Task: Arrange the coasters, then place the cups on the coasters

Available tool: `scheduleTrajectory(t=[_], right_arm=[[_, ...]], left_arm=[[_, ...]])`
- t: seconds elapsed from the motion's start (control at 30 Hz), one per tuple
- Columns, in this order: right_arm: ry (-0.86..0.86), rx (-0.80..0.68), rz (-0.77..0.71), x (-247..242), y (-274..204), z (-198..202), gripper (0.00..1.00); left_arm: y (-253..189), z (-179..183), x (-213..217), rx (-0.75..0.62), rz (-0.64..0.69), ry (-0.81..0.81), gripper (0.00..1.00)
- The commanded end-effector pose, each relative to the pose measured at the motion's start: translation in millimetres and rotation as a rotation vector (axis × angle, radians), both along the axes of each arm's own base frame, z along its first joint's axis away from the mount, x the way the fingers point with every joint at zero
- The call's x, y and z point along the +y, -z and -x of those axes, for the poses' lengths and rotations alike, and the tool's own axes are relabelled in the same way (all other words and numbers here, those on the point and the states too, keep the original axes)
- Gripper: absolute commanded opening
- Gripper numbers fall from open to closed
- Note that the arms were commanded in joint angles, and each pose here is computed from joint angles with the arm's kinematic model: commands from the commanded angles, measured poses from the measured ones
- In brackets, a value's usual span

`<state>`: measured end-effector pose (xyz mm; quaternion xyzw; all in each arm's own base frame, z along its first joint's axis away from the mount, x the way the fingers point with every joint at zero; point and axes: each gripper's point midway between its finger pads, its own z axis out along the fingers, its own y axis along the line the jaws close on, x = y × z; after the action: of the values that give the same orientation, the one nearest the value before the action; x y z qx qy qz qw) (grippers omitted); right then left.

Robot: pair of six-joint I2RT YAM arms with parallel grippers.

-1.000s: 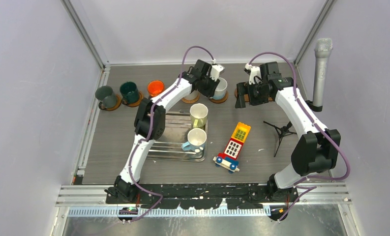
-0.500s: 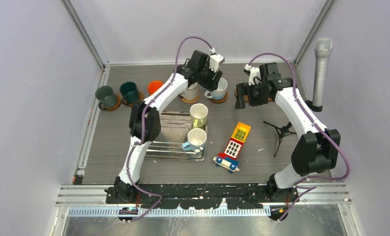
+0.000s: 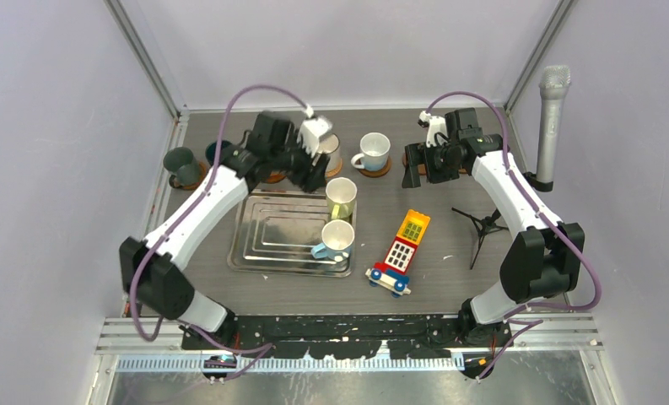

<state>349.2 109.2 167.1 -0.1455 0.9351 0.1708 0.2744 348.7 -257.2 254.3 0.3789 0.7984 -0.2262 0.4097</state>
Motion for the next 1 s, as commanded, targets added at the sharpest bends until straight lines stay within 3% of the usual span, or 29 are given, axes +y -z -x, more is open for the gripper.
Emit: scheduleTrajectory(t=[0.0,0.13,0.4,0.73,0.97], right_arm=[[-0.005,-0.063,-0.029,2,-20,0,0.89],[-0.004,-0.045,-0.048,5,-18,1,0.89],[0.001,-0.03,-0.072,9,-16,1,0.89],[0.01,-0.036,-0.068,8,-19,4,0.89],[0.011,-0.039,-0.058,5,-18,9,0.89]], left_arm=[[37,68,24,0.045,-0.078,0.164,0.63],[62,107,50,0.034,-0.16,0.253,0.64],[114,134,55,0.112,-0.242,0.284,0.64],[147,121,26,0.087,-0.253,0.234,0.6],[164,131,5,0.067,-0.233,0.319,0.58]])
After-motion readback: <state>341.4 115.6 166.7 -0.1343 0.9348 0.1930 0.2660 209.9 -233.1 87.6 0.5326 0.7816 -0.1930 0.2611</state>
